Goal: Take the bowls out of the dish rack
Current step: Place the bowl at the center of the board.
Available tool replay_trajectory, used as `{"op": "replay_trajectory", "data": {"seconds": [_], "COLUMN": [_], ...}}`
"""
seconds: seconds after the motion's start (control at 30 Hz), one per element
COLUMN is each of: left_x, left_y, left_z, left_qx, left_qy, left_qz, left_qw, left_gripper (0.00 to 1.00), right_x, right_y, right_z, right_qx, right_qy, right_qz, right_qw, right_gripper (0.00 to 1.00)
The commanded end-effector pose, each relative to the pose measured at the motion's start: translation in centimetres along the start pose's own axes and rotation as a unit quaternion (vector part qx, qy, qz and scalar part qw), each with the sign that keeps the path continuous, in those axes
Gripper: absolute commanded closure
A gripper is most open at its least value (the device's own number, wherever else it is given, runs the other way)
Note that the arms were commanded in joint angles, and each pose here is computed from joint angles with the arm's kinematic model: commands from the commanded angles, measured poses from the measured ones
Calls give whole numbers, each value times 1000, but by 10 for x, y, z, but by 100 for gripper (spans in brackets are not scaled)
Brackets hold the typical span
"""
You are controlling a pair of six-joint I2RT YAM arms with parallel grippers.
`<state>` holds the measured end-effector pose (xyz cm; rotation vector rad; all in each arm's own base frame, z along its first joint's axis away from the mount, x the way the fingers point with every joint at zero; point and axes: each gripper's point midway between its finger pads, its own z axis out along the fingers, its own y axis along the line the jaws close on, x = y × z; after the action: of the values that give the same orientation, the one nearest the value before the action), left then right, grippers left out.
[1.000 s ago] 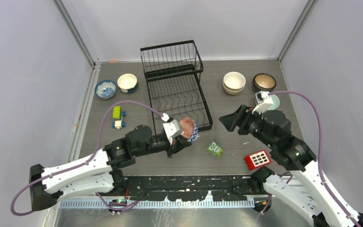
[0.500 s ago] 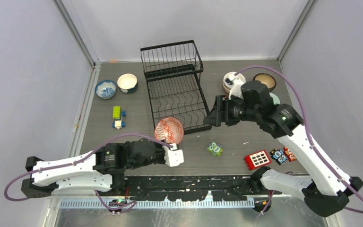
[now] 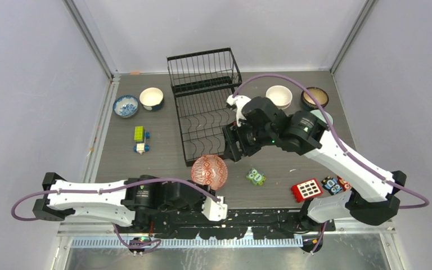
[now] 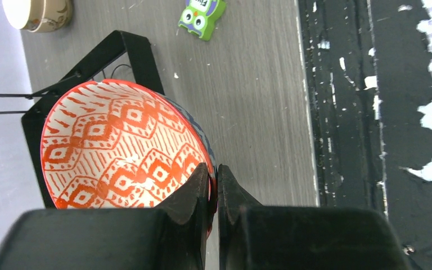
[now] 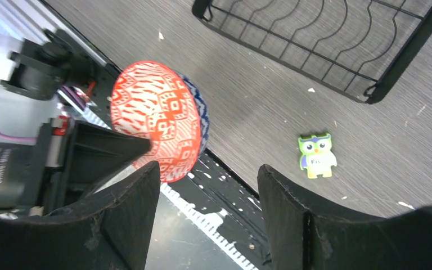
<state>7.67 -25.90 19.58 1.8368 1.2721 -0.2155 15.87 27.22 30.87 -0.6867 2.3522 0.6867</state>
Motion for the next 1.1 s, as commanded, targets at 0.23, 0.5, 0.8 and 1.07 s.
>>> {"op": "replay_trajectory", "data": {"seconds": [0.23, 0.5, 0.8, 1.07], "left_x": [-29, -33, -30, -26], "left_y": [-15, -16, -16, -18], "left_z": [-26, -32, -38, -35], "left_qx": [70, 77, 73, 74], "left_qy": [-45, -59, -65, -57], "left_qz": [-50, -53, -67, -66], "left_qw": [995, 994, 993, 993], "left_gripper": [100, 100, 100, 100], "right_x": [6, 18, 42, 57], "right_y": [8, 22, 31, 34], "right_z": [20, 42, 64, 77], "right_qx": [57, 47, 32, 17], "right_qy": [59, 88, 128, 149], "right_qz": [-95, -104, -107, -104], "right_qw": [992, 990, 986, 983], "right_gripper": [32, 34, 40, 44]}}
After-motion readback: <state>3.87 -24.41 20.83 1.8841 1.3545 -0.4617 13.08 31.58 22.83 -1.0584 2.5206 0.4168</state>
